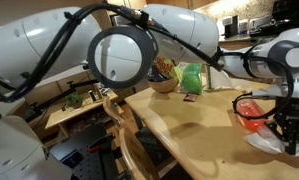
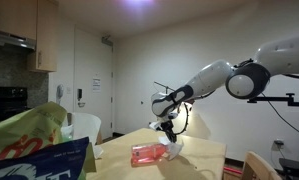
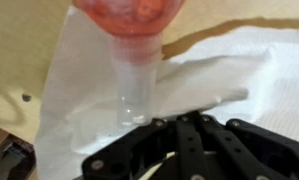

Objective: Move the piece of tissue at the right to the left

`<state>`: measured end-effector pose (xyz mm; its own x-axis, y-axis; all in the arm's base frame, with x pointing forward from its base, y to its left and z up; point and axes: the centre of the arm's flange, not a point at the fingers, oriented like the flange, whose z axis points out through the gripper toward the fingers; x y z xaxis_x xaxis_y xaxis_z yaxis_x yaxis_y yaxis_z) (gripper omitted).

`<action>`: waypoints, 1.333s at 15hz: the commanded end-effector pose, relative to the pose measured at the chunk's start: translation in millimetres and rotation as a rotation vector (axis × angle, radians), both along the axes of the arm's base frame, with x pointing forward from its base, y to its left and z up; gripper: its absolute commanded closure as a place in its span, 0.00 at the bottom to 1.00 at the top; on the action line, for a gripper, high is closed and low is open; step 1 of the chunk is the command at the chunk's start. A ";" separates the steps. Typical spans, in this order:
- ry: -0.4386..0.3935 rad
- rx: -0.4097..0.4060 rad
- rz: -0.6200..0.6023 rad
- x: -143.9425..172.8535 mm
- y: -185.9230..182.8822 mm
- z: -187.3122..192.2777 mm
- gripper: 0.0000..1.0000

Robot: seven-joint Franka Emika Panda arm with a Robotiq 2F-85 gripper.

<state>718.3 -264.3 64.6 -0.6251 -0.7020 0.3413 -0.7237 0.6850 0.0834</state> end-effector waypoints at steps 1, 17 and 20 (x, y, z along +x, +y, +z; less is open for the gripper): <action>-0.089 -0.136 -0.008 34.1 14.8 29.2 1.00; -0.353 -0.401 -0.194 30.1 22.9 163.2 1.00; -0.363 -0.403 -0.197 34.0 25.6 166.3 1.00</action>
<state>776.1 -250.9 218.9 -0.8400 -0.4453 0.3102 -0.5407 0.7355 -0.4082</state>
